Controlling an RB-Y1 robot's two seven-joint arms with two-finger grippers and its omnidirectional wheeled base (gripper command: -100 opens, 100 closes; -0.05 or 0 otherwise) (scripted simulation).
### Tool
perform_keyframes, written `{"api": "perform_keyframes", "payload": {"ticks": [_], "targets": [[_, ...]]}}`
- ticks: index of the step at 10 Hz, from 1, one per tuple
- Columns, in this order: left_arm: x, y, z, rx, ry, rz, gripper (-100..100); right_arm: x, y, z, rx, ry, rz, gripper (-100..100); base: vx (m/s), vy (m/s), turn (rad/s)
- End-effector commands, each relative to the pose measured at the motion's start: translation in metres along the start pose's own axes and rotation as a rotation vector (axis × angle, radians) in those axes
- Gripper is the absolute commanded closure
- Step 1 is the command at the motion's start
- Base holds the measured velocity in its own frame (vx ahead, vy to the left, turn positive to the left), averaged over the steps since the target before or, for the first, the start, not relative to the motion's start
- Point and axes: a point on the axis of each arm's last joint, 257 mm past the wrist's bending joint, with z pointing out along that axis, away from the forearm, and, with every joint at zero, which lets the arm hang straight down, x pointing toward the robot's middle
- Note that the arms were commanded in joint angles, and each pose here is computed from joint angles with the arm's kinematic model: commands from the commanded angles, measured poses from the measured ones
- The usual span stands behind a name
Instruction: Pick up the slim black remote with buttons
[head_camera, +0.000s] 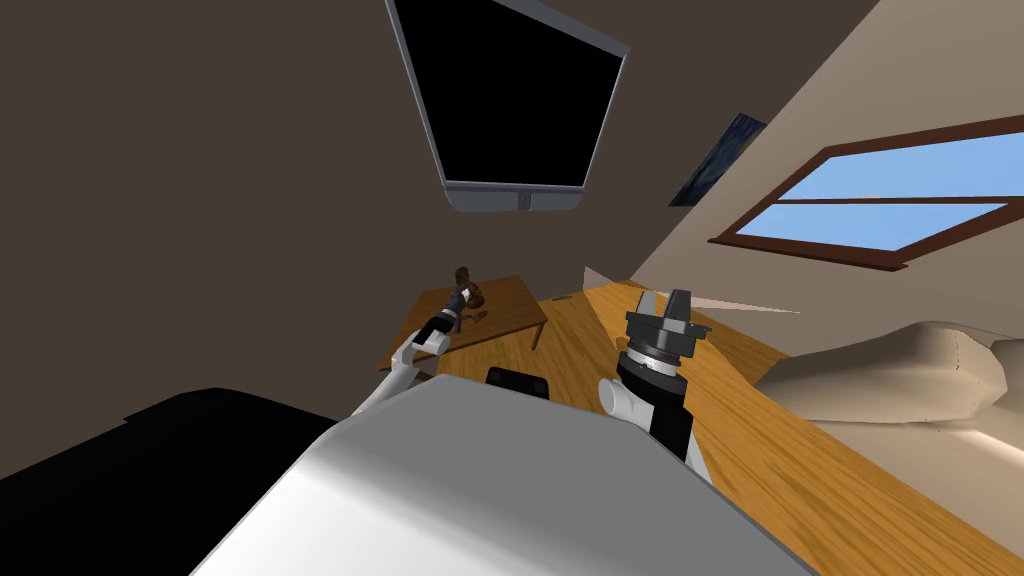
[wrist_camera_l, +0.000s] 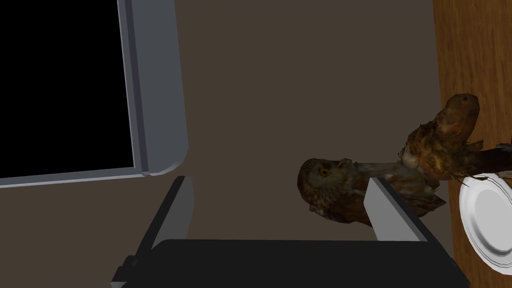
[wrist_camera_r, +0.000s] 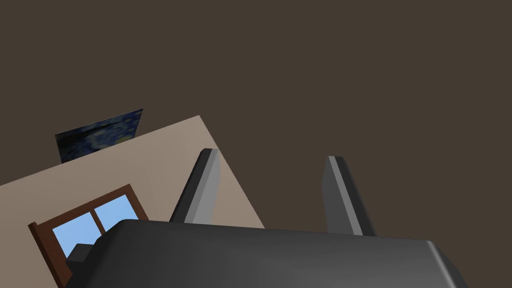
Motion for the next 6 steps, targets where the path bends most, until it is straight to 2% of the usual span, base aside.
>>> {"api": "perform_keyframes", "payload": {"ticks": [1,5,6], "targets": [[0.0,0.0,0.0,0.0,0.0,0.0,-100,0.0,0.0,0.0,0.0,0.0,0.0,0,-0.006,0.008,0.023],[0.0,0.0,0.0,0.0,0.0,0.0,-100,0.0,0.0,0.0,0.0,0.0,0.0,0,0.002,-0.002,-0.005],[-0.02,0.011,-0.001,-0.044,-0.03,0.019,-100,0.0,0.0,0.0,0.0,0.0,0.0,0,-0.006,0.031,-0.112]]}}
